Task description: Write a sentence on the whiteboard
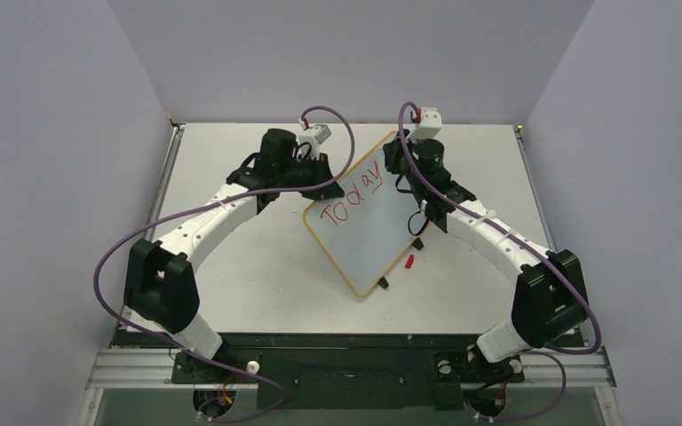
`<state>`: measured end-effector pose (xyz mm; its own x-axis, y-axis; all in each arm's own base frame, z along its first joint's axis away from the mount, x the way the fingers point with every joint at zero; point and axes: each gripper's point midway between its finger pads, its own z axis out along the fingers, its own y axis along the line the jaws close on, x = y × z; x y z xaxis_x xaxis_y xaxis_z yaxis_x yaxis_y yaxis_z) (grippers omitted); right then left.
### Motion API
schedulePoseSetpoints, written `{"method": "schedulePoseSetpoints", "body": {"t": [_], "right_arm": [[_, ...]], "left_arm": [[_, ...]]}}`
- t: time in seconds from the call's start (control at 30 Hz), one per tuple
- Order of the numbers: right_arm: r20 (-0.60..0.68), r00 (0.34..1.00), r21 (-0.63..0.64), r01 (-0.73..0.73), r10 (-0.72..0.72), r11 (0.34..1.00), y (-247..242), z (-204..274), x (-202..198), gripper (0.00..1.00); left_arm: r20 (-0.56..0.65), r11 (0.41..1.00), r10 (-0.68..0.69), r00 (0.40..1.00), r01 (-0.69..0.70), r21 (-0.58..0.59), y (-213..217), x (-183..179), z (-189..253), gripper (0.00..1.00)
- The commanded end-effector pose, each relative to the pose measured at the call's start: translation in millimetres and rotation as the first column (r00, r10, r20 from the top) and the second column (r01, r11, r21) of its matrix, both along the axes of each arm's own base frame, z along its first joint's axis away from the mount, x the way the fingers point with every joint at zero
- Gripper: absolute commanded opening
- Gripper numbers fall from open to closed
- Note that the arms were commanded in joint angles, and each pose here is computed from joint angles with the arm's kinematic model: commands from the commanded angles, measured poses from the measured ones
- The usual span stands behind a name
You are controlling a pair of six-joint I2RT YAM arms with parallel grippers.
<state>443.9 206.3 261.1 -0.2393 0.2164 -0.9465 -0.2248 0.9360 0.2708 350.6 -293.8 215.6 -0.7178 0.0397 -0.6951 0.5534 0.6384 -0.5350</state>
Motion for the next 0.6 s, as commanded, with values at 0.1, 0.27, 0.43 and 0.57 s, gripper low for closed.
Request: {"method": "schedulePoseSetpoints", "body": {"t": [0.1,0.27,0.43,0.57], "right_arm": [[0.044,0.999,0.048,-0.018,0.016,0.999,5,14,8,0.0],[0.026,1.0,0.05,-0.018,0.016,0.999,4,4,3,0.0],[0.009,1.0,0.051,-0.027,0.027,0.998,4,-3,-2,0.0],[-0.002,1.0,0.054,-0.028,0.028,0.998,2,-5,-7,0.0]], "left_arm": [[0.127,0.997,0.032,0.991,-0.04,0.062,13,16,5,0.0],[0.128,0.997,0.031,0.991,-0.039,0.062,13,16,6,0.0],[0.128,0.997,0.032,0.991,-0.04,0.061,13,15,6,0.0],[0.127,0.997,0.033,0.991,-0.042,0.063,13,16,5,0.0]]}}
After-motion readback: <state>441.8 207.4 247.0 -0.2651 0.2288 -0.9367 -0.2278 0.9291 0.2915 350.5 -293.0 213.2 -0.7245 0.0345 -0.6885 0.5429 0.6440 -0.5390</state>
